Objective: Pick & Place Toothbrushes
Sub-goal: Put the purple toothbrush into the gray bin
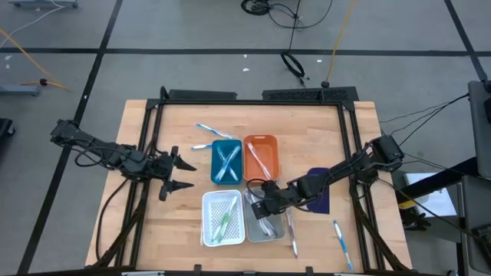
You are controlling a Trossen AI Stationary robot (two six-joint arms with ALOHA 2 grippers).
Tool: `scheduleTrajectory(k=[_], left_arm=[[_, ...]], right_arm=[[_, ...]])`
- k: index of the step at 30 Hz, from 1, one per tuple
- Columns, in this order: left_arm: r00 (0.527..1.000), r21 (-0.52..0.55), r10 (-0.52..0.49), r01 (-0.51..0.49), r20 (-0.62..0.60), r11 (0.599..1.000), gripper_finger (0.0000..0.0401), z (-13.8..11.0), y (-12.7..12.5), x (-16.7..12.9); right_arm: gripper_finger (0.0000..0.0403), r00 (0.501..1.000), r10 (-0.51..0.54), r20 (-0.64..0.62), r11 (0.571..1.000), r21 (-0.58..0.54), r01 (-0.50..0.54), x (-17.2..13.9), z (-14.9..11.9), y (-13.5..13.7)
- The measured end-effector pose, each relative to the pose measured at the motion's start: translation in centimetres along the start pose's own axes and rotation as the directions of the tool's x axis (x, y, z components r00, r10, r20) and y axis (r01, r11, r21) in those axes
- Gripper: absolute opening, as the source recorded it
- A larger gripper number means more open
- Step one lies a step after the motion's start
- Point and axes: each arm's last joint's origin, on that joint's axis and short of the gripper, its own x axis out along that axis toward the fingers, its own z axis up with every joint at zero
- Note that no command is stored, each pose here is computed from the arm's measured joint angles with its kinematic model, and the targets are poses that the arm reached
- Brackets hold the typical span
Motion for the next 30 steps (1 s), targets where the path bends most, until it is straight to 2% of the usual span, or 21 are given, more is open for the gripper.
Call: scheduleTrajectory(k=[10,15,18,22,30], left_arm=[[1.0,-0.004,0.002,-0.003,-0.012,1.0,0.0271,-0.1,0.0,0.0],[1.0,0.0,0.003,-0.003,-0.014,1.0,0.0271,-0.1,0.0,0.0],[1.0,0.001,0.003,-0.003,-0.015,1.0,0.0271,-0.1,0.0,0.0],[1.0,0.002,0.003,-0.003,-0.014,1.0,0.0271,-0.1,0.0,0.0],[1.0,-0.001,0.003,-0.003,-0.013,1.0,0.0271,-0.1,0.0,0.0]], right_arm=[[0.0052,1.0,-0.003,0.006,1.0,-0.023,0.003,0.0,0.4,0.0],[0.0028,1.0,0.017,0.006,1.0,-0.016,-0.017,-0.4,0.4,0.3],[0.001,0.998,0.066,0.008,0.998,-0.026,-0.065,-1.2,0.4,1.0],[0.0012,0.995,0.102,0.015,0.994,-0.036,-0.101,-2.4,0.5,1.7],[0.0005,0.987,0.158,0.039,0.97,-0.195,-0.147,-4.5,0.6,2.7]])
